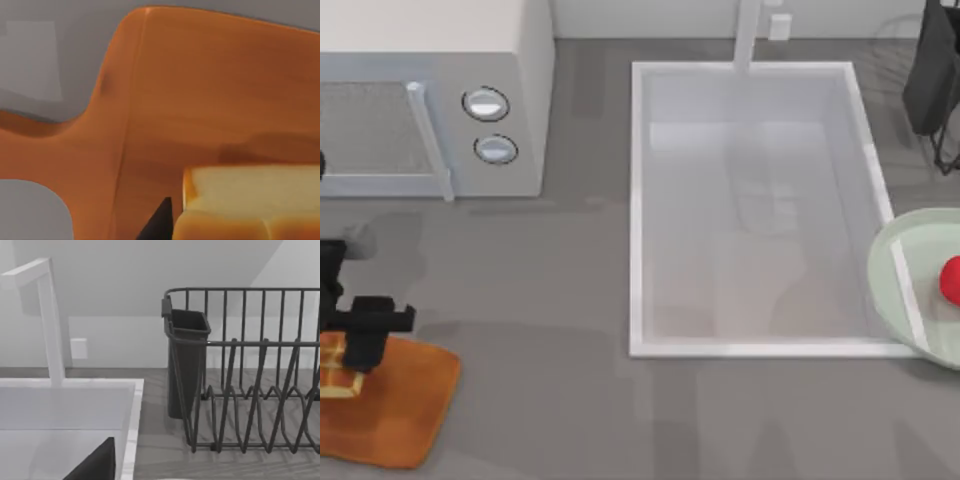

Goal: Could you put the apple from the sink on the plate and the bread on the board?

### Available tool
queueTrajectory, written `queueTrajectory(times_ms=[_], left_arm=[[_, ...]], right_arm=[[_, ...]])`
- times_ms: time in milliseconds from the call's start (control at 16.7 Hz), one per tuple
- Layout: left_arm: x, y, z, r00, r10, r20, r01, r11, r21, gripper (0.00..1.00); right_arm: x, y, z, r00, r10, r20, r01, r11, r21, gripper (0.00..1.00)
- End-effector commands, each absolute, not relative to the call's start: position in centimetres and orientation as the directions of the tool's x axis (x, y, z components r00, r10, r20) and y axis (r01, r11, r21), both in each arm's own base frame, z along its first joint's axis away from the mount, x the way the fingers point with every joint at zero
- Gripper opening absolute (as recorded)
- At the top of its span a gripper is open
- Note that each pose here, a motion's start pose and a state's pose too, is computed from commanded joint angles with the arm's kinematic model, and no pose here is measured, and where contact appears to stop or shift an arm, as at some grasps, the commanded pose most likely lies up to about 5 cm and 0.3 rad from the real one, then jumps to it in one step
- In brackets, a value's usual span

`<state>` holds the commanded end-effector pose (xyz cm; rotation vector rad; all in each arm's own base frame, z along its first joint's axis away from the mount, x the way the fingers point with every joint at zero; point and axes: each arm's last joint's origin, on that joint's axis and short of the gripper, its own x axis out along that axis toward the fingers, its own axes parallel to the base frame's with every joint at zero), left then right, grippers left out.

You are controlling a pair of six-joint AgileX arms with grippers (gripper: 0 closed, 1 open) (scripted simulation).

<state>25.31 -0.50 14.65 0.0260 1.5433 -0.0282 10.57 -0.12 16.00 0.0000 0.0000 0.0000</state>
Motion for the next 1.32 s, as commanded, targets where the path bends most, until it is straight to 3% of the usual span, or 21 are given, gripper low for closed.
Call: queueTrajectory(times_ms=[360, 1140, 1320], left_arm=[[25.25, -0.47, 13.92, 0.026, -0.001, -1.000, 0.033, 0.999, -0.001, 0.00], [25.25, -0.47, 13.92, 0.026, -0.001, -1.000, 0.033, 0.999, -0.001, 0.98], [25.25, -0.47, 13.92, 0.026, -0.001, -1.000, 0.033, 0.999, -0.001, 1.00]], right_arm=[[10.57, -0.12, 16.00, 1.000, 0.000, 0.000, 0.000, 1.000, 0.000, 1.00], [10.57, -0.12, 16.00, 1.000, 0.000, 0.000, 0.000, 1.000, 0.000, 1.00], [10.57, -0.12, 16.00, 1.000, 0.000, 0.000, 0.000, 1.000, 0.000, 1.00]])
